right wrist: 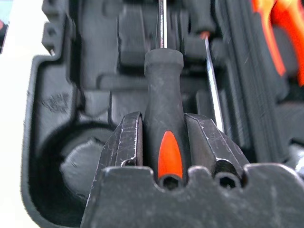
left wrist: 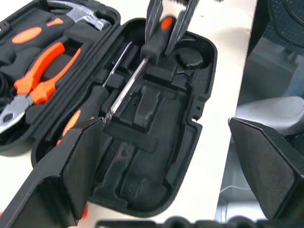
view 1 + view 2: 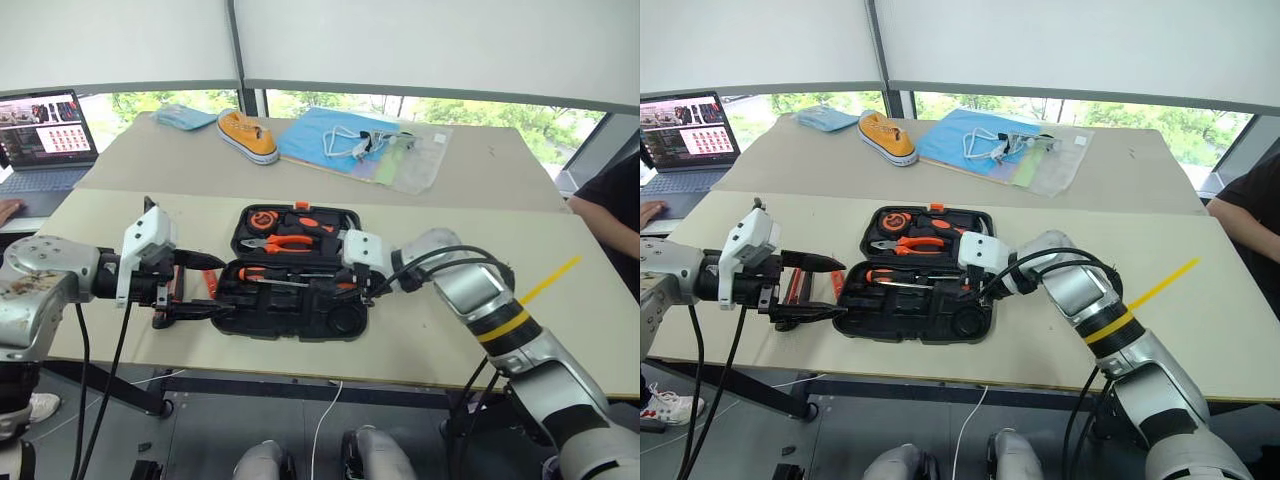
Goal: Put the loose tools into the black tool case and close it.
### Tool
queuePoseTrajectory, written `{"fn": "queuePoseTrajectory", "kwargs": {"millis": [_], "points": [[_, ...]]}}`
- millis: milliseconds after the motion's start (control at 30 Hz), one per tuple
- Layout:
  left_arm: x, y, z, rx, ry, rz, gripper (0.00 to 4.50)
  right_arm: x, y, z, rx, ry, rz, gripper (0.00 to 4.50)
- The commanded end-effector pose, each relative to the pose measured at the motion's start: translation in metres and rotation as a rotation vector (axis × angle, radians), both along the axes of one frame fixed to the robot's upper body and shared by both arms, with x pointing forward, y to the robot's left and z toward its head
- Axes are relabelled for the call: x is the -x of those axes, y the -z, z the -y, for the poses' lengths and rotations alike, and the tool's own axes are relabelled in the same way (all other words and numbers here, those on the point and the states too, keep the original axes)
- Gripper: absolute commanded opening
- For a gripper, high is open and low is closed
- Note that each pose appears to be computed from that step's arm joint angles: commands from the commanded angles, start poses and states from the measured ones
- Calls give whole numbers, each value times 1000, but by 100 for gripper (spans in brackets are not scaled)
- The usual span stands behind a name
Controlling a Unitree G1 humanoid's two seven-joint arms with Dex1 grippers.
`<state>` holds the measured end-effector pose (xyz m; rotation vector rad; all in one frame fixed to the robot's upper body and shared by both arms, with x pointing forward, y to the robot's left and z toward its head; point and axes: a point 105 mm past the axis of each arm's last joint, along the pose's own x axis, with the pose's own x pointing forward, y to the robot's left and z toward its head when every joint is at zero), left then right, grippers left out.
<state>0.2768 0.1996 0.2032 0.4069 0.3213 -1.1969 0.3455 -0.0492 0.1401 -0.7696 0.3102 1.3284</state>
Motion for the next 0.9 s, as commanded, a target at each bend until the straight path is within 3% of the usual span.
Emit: {"fn": "queuePoseTrajectory", "kwargs": {"millis": [33,67,133,167,367,467,600,900], "points": [[3,-11,-1,7,-2,46,450,-2,-7,-2,-6,-11,28,101],[2,-11,-1,7,-4,48,450,-2,-7,-4,-11,-10,24,101],[1,-12,-1,9,-7,52,450,-2,-10,-6,-23,-9,19,203],[0,-12,0,10,-8,53,450,-2,-11,-7,-33,-7,15,221],[-1,-11,4,14,1,56,450,3,-26,-15,-112,-7,-3,428],[-2,-11,5,18,1,57,450,3,-33,-18,-149,2,-5,446],[-4,-11,6,19,0,59,450,-1,-34,-20,-164,23,-5,343],[-5,-10,6,17,-6,58,450,-10,-15,-27,-121,51,-1,29]]}}
